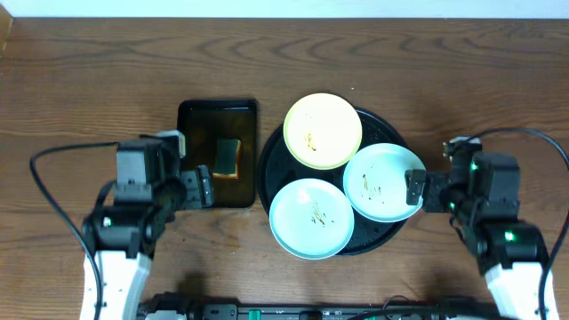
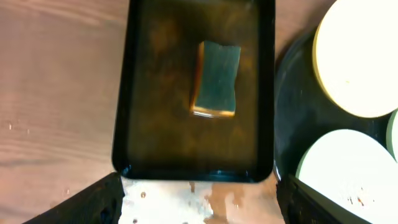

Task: Clean dirty plates on tray and stack at the side
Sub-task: 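Move the left gripper over the sponge and lower onto it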

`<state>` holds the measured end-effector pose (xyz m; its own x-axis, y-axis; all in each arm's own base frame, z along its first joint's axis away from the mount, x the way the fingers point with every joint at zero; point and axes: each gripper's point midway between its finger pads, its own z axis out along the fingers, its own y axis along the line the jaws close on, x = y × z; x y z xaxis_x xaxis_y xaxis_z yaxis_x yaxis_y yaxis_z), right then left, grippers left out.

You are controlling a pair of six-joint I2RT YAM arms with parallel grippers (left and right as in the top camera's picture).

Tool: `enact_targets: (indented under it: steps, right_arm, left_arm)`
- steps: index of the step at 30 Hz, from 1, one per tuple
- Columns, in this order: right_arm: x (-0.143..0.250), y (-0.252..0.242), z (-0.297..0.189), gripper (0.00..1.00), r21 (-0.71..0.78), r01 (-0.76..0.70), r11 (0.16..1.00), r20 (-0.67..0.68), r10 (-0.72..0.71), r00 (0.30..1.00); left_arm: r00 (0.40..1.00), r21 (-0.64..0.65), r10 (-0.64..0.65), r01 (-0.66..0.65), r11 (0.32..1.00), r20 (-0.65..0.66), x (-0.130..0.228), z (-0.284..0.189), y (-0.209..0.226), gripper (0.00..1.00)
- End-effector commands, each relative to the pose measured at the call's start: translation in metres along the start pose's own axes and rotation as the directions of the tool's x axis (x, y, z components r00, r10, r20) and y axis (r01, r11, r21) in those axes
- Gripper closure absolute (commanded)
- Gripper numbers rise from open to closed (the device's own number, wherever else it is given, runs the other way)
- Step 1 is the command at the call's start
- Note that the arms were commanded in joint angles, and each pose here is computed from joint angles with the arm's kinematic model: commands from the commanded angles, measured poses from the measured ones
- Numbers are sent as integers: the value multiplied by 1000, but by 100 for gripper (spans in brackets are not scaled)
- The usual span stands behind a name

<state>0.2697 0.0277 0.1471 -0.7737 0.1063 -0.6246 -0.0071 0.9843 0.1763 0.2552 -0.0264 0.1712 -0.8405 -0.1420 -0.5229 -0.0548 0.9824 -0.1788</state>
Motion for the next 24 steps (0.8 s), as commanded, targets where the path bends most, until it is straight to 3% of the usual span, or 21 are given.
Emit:
enact_targets:
  steps: [1, 6, 14, 24]
  right_arm:
    - [-10, 13, -2, 1, -61, 34, 998, -13, -35, 999]
    - [-11, 17, -2, 1, -85, 36, 996, -8, -37, 999]
    - [-25, 10, -2, 1, -41, 45, 998, 51, -43, 998]
    - [-25, 10, -2, 1, -41, 44, 998, 50, -42, 998]
  left_arm:
    - [1000, 10, -9, 9, 1000, -8, -10, -1, -3, 0]
    - [1000, 16, -8, 8, 1000, 5, -18, 5, -4, 0]
    - [981, 56, 4, -15, 998, 195, -74, 16, -17, 3]
    - [996, 16, 69, -70, 997, 53, -63, 94, -29, 11]
